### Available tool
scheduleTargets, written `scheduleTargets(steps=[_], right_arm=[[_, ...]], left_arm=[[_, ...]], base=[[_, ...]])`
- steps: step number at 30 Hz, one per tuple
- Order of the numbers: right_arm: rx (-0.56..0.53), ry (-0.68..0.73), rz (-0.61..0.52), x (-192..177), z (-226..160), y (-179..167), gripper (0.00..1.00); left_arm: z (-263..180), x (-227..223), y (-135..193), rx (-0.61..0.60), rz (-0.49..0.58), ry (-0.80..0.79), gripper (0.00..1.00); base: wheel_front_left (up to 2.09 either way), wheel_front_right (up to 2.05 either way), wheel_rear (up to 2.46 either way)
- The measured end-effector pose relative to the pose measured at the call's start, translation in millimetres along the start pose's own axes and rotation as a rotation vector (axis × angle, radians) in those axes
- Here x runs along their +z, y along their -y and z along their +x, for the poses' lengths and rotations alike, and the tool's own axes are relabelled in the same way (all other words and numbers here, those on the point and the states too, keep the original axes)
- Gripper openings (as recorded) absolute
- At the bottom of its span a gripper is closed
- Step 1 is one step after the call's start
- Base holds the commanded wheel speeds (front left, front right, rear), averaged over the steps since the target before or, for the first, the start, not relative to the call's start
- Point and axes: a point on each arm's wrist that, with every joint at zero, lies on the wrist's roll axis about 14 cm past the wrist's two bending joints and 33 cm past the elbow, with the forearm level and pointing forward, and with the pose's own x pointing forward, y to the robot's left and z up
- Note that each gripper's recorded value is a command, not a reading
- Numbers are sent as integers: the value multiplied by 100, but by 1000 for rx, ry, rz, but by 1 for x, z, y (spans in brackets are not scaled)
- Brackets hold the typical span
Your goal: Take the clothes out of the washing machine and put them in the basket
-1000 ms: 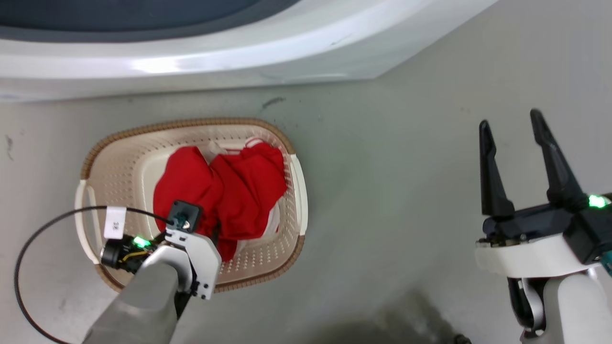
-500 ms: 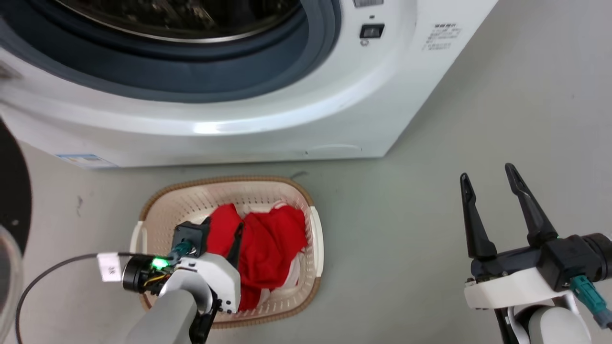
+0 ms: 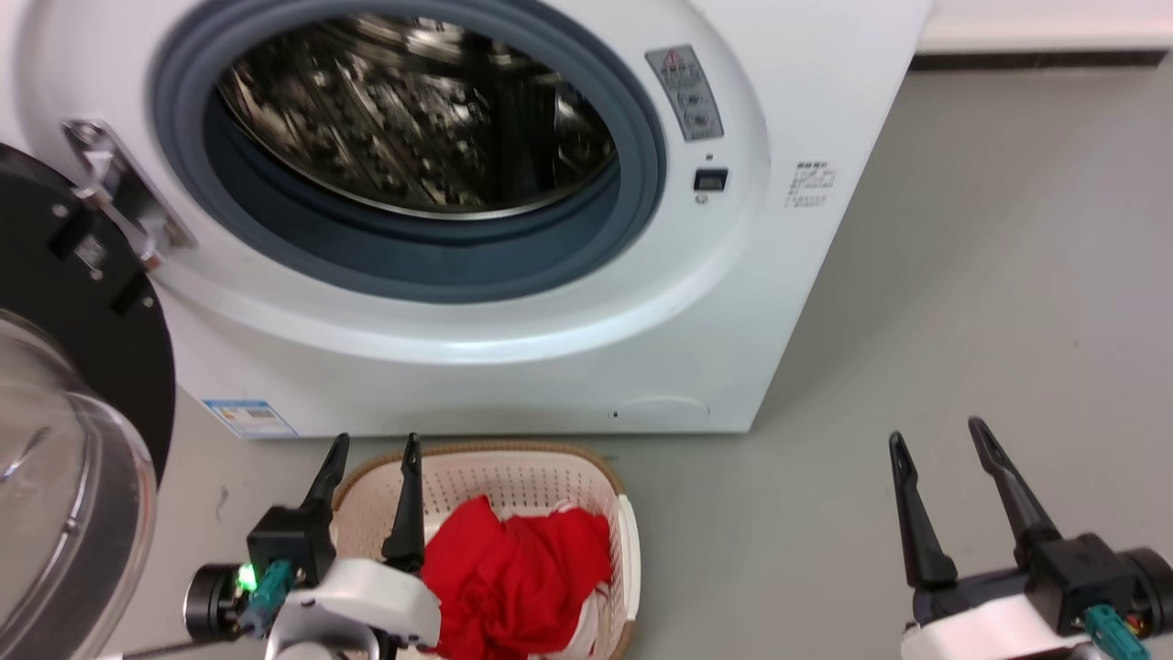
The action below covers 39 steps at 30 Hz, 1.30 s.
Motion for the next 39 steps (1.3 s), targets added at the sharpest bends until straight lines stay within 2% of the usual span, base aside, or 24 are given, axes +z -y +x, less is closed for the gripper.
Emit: scheduleTargets(steps=[6, 13, 20, 39], right_arm=[[-11, 36, -5, 14, -23, 1, 100], [-18, 99, -7, 34, -35, 1, 100], [-24, 122, 2, 41, -42, 2, 100], [-41, 124, 15, 41, -49, 6, 100]], left_arm=[[-31, 41, 0, 34, 17, 139, 100], [-59, 69, -2, 63, 71, 235, 100], [-73, 74, -5, 98, 123, 257, 100], [-82, 68, -10, 113, 99, 243, 100]], base=[[0, 0, 0], [0, 0, 0], [0, 0, 0], [0, 0, 0]])
